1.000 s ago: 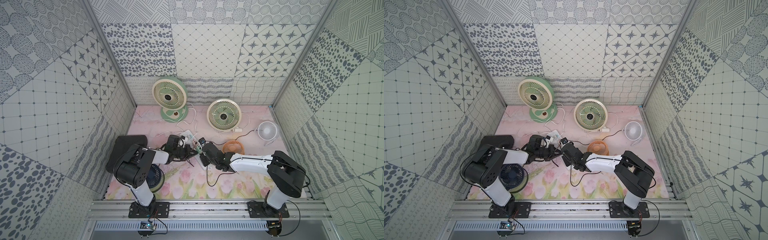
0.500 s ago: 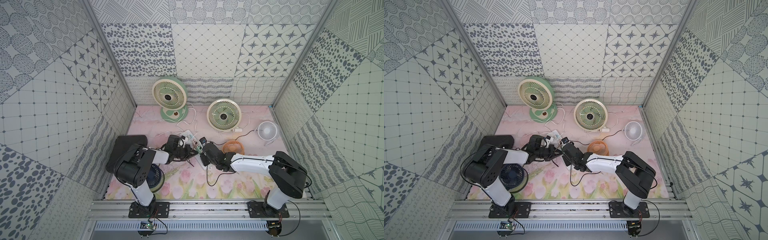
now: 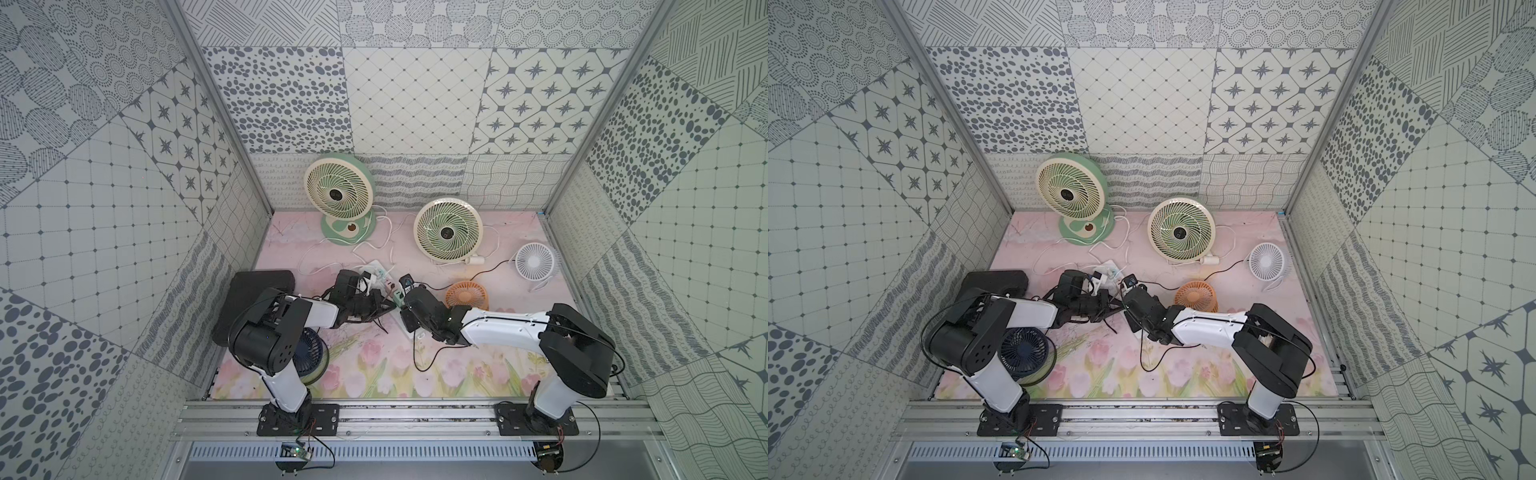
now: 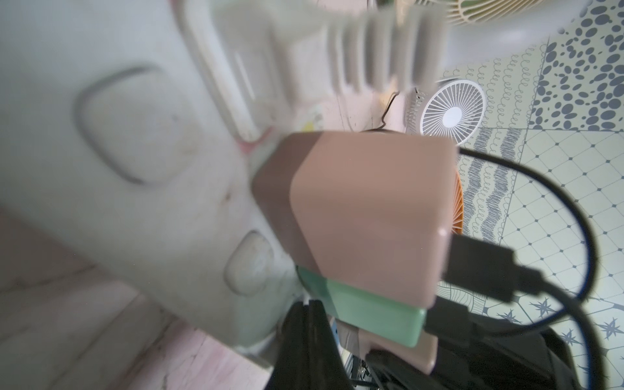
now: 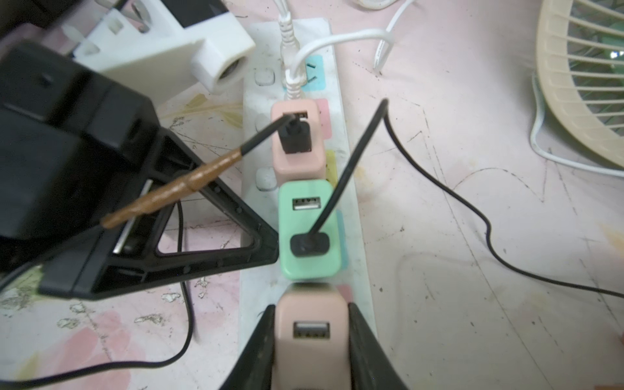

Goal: Unplug the desk fan from the power strip
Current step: Remove the plug from the socket, then place the plug at the center of the board.

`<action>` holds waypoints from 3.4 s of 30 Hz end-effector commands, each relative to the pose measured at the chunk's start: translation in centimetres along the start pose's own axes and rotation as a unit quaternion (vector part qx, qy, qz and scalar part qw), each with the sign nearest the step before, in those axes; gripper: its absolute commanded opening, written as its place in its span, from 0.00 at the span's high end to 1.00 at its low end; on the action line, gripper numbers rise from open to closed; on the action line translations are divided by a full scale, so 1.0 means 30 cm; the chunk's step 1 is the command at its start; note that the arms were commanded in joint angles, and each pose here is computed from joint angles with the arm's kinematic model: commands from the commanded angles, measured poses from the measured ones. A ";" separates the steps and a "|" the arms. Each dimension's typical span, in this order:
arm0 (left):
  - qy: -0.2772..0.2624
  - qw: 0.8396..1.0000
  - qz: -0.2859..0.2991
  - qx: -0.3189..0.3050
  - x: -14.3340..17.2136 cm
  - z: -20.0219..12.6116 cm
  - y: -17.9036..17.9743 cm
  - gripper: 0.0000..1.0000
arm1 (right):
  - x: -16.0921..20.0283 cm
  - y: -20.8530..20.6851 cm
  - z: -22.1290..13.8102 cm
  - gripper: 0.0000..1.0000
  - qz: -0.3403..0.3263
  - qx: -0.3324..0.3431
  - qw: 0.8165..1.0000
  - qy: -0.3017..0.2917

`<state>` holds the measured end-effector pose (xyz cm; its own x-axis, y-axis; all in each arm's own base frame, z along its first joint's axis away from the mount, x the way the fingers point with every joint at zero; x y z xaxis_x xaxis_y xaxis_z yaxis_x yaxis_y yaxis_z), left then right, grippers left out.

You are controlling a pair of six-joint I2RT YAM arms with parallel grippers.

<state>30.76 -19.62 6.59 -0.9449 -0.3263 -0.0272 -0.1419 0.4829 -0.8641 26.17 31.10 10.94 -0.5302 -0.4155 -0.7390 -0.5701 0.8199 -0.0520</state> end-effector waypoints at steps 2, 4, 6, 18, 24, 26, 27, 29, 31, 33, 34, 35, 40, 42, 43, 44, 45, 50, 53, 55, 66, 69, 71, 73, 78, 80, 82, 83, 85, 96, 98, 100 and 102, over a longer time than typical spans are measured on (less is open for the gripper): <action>-0.005 0.997 -0.031 -0.067 0.018 -0.004 0.086 1.00 | -0.032 -0.043 -0.028 0.83 0.056 -0.025 0.998 -0.032; -0.006 0.997 -0.031 -0.067 0.017 -0.003 0.086 1.00 | -0.036 -0.031 -0.032 0.83 0.042 -0.022 0.999 -0.026; -0.004 0.997 -0.031 -0.066 0.017 -0.001 0.084 1.00 | -0.036 -0.013 -0.035 0.83 0.017 -0.008 1.000 -0.022; -0.006 0.997 -0.029 -0.066 0.016 -0.005 0.079 1.00 | -0.068 -0.055 -0.140 0.82 0.022 0.000 0.999 -0.047; -0.007 0.998 -0.026 -0.064 0.012 -0.010 0.067 1.00 | -0.064 -0.079 -0.235 0.82 0.028 -0.029 0.998 -0.056; -0.008 0.998 -0.021 -0.063 0.012 -0.012 0.061 1.00 | -0.052 -0.087 -0.267 0.82 0.031 -0.041 0.997 -0.055; -0.010 0.998 -0.019 -0.064 0.011 -0.014 0.060 1.00 | -0.044 -0.090 -0.283 0.82 0.031 -0.046 0.997 -0.054; -0.013 0.998 -0.016 -0.063 0.008 -0.017 0.057 1.00 | -0.018 -0.097 -0.307 0.81 0.031 -0.051 0.997 -0.046; -0.016 0.998 -0.012 -0.062 0.005 -0.018 0.053 1.00 | 0.011 -0.102 -0.328 0.81 0.032 -0.060 0.997 -0.040; -0.016 0.998 -0.009 -0.061 0.005 -0.018 0.051 1.00 | 0.046 -0.102 -0.338 0.81 0.037 -0.071 0.996 -0.031; -0.017 0.998 -0.008 -0.060 0.002 -0.018 0.048 1.00 | 0.056 -0.102 -0.346 0.81 0.040 -0.080 0.995 -0.031; -0.016 0.998 -0.008 -0.060 0.001 -0.018 0.047 1.00 | 0.072 -0.098 -0.349 0.81 0.043 -0.090 0.995 -0.027; -0.014 0.998 -0.008 -0.058 0.001 -0.016 0.044 1.00 | 0.162 -0.080 -0.341 0.81 0.060 -0.122 0.991 0.006; -0.015 0.998 -0.007 -0.057 -0.002 -0.018 0.040 1.00 | 0.197 -0.078 -0.328 0.81 0.067 -0.123 0.990 0.021; -0.014 0.998 -0.005 -0.057 -0.002 -0.017 0.038 1.00 | 0.210 -0.076 -0.322 0.81 0.071 -0.125 0.989 0.026; -0.014 0.998 -0.004 -0.057 -0.003 -0.018 0.036 1.00 | 0.209 -0.073 -0.319 0.81 0.075 -0.128 0.989 0.026; -0.015 0.998 -0.004 -0.057 -0.004 -0.018 0.034 1.00 | 0.232 -0.070 -0.309 0.81 0.079 -0.130 0.988 0.033; -0.015 0.998 -0.003 -0.057 -0.006 -0.019 0.033 1.00 | 0.281 -0.064 -0.265 0.79 0.092 -0.129 0.986 0.053; -0.016 0.998 -0.003 -0.057 -0.007 -0.020 0.033 1.00 | 0.298 -0.062 -0.244 0.77 0.094 -0.125 0.986 0.065; -0.016 0.998 -0.004 -0.056 -0.008 -0.022 0.032 1.00 | 0.305 -0.062 -0.233 0.75 0.093 -0.120 0.986 0.072; -0.021 0.998 0.000 -0.054 -0.011 -0.040 0.026 1.00 | 0.253 -0.091 -0.266 0.46 0.083 -0.091 0.990 0.063; -0.021 0.998 -0.001 -0.055 -0.010 -0.043 0.028 1.00 | 0.211 -0.107 -0.291 0.45 0.078 -0.077 0.993 0.050; -0.022 0.998 0.000 -0.054 -0.011 -0.044 0.026 1.00 | 0.188 -0.113 -0.307 0.45 0.070 -0.073 0.994 0.040; -0.022 0.998 0.000 -0.053 -0.012 -0.044 0.024 1.00 | 0.158 -0.109 -0.321 0.45 0.061 -0.079 0.995 0.027; -0.023 0.998 0.002 -0.050 -0.017 -0.046 0.017 1.00 | 0.078 -0.080 -0.323 0.45 0.032 -0.102 0.994 0.003; -0.023 0.999 0.001 -0.048 -0.020 -0.045 0.016 1.00 | 0.035 -0.066 -0.313 0.45 0.024 -0.110 0.994 -0.012; -0.023 0.999 0.000 -0.044 -0.023 -0.045 0.014 1.00 | 0.001 -0.052 -0.294 0.45 0.020 -0.116 0.993 -0.022; -0.022 0.999 -0.002 -0.042 -0.024 -0.044 0.013 1.00 | -0.012 -0.043 -0.283 0.45 0.017 -0.119 0.992 -0.025; -0.022 0.999 -0.004 -0.038 -0.026 -0.043 0.011 1.00 | -0.029 -0.029 -0.250 0.45 0.012 -0.118 0.993 -0.025; -0.020 0.999 -0.008 -0.029 -0.036 -0.041 0.007 1.00 | -0.096 -0.012 -0.094 0.45 -0.004 -0.073 0.997 -0.037; -0.021 0.999 -0.009 -0.028 -0.037 -0.040 0.010 1.00 | -0.100 -0.011 -0.064 0.45 -0.006 -0.064 0.997 -0.037; -0.019 0.999 -0.010 -0.027 -0.037 -0.037 0.011 1.00 | -0.108 -0.012 -0.041 0.45 -0.007 -0.057 0.998 -0.039; -0.018 0.999 -0.012 -0.027 -0.037 -0.035 0.012 1.00 | -0.118 -0.011 -0.018 0.45 -0.008 -0.052 0.998 -0.040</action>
<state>31.18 -18.48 7.14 -0.9323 -0.3593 -0.0425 -0.1610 0.5171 -0.8407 26.40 30.85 12.28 -0.5273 -0.4317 -0.7318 -0.6522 0.7577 0.0229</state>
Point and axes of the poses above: each gripper's point midway between its finger pads, its own z axis out along the fingers, its own y axis along the line the jaws close on, x = y × z, the point moved 4 cm from there along -z, back along the fingers, and after that the axes turned 6 degrees about -z, right-handed, at the moved point
